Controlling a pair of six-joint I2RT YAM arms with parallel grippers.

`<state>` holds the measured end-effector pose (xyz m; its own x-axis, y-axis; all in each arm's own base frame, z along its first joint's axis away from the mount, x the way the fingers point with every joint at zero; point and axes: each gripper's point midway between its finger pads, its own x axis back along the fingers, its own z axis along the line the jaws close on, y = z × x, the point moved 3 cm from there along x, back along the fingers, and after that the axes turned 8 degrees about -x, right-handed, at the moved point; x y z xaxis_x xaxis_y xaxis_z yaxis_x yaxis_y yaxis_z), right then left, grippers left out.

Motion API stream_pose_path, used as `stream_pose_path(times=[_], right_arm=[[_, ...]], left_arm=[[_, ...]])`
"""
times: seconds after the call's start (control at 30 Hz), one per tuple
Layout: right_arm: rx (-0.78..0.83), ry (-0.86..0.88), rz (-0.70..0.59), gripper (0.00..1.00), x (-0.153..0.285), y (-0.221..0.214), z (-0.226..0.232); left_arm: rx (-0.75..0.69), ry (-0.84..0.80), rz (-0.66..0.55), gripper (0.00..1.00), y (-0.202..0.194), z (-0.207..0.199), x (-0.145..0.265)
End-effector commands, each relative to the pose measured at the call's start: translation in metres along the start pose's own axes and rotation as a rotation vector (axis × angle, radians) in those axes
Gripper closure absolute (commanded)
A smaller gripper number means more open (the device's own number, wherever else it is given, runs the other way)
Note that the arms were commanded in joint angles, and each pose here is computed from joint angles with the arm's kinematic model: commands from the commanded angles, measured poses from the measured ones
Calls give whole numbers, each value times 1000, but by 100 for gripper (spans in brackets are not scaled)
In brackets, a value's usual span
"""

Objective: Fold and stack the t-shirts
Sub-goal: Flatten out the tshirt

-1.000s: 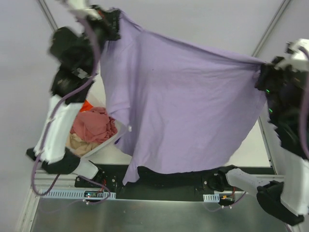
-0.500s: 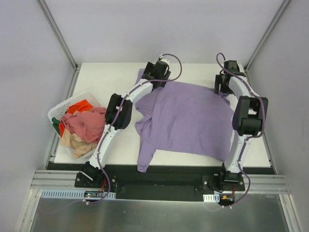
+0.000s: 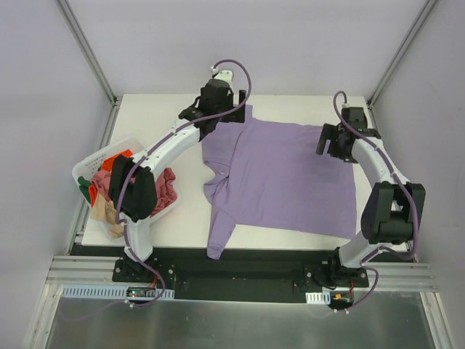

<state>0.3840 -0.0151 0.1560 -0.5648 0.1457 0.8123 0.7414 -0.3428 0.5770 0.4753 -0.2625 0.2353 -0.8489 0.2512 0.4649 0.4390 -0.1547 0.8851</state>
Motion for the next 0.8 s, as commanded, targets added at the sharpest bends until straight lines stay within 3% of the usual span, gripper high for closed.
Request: stream_pose_path(times=[0.0,0.17,0.37,0.53,0.77], right_arm=[[-70,173,171,4,8,-70,30],[-116,148,243,4,-2,-111,17],[-168,122,334,4,-18,-138,3],[-218,92,378,4,-27,-145,-12],[-238,61,392,4,-32,-146,-24]], left_arm=[[183,-137,224,1,-72,-19,19],[322,-196,379,1,-120,-18,16],[443,-127,537,1,-180,3,3],[456,-31,573,1,-204,27,-11],[473,40,565,1,-207,61,-34]])
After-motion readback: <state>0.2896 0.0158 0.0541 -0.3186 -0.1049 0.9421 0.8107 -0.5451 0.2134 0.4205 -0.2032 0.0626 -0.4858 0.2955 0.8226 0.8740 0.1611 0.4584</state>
